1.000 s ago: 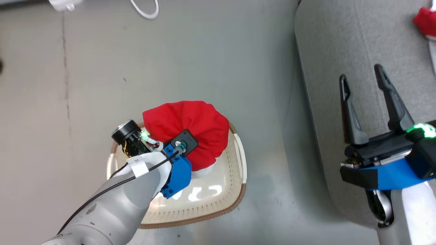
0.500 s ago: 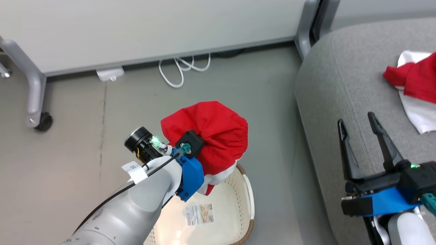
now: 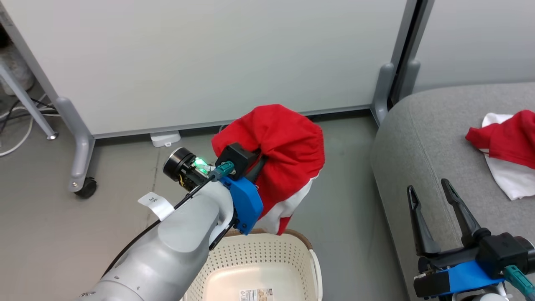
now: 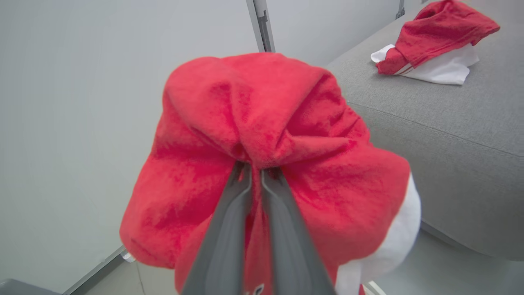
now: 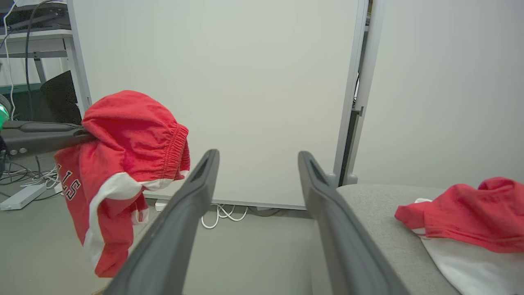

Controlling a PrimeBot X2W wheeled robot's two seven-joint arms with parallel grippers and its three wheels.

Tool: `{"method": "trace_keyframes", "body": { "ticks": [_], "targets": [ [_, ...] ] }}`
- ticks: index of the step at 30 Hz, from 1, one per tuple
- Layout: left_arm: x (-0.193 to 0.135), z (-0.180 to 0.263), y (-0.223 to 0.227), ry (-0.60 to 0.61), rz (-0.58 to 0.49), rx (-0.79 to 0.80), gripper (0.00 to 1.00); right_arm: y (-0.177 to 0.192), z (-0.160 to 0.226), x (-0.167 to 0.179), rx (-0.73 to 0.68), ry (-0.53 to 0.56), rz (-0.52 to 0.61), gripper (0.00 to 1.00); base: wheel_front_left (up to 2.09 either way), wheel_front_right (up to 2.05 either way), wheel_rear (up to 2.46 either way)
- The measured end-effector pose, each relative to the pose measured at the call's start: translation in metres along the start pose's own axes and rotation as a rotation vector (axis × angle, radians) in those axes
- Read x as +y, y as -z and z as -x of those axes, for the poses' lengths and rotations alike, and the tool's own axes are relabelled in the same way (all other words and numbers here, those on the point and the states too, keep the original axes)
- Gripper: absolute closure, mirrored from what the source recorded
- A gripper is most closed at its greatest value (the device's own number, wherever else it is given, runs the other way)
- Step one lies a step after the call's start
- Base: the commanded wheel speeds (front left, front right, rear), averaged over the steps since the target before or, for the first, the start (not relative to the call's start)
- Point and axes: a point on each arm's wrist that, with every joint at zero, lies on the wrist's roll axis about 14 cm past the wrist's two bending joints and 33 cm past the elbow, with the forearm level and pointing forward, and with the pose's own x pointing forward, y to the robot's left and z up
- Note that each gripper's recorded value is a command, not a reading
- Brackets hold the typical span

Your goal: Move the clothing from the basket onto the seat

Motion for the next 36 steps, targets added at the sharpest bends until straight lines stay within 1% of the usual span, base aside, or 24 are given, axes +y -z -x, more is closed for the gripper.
{"method": "trace_keyframes", "body": {
  "ticks": [7,12,26,32,36],
  "targets": [
    [0.006,0.012,-0.031,-0.039,0.044,-0.105,1.00,-0.006,0.001,0.012,-0.017,-0.029,-0.015,0.00,0.00,0.00,0.00],
    [0.007,0.019,-0.043,-0.054,0.064,-0.156,1.00,-0.006,0.002,0.018,-0.018,-0.045,-0.023,0.00,0.00,0.00,0.00],
    [0.004,0.024,-0.054,-0.054,0.076,-0.205,1.00,-0.004,0.002,0.026,-0.012,-0.063,-0.048,0.00,0.00,0.00,0.00],
    [0.003,0.023,-0.054,-0.047,0.074,-0.203,1.00,-0.001,0.001,0.046,-0.002,-0.123,-0.078,0.00,0.00,0.00,0.00],
    [0.003,0.024,-0.052,-0.048,0.073,-0.200,1.00,0.001,-0.002,0.067,0.003,-0.188,-0.101,0.00,0.00,0.00,0.00]
  ]
}}
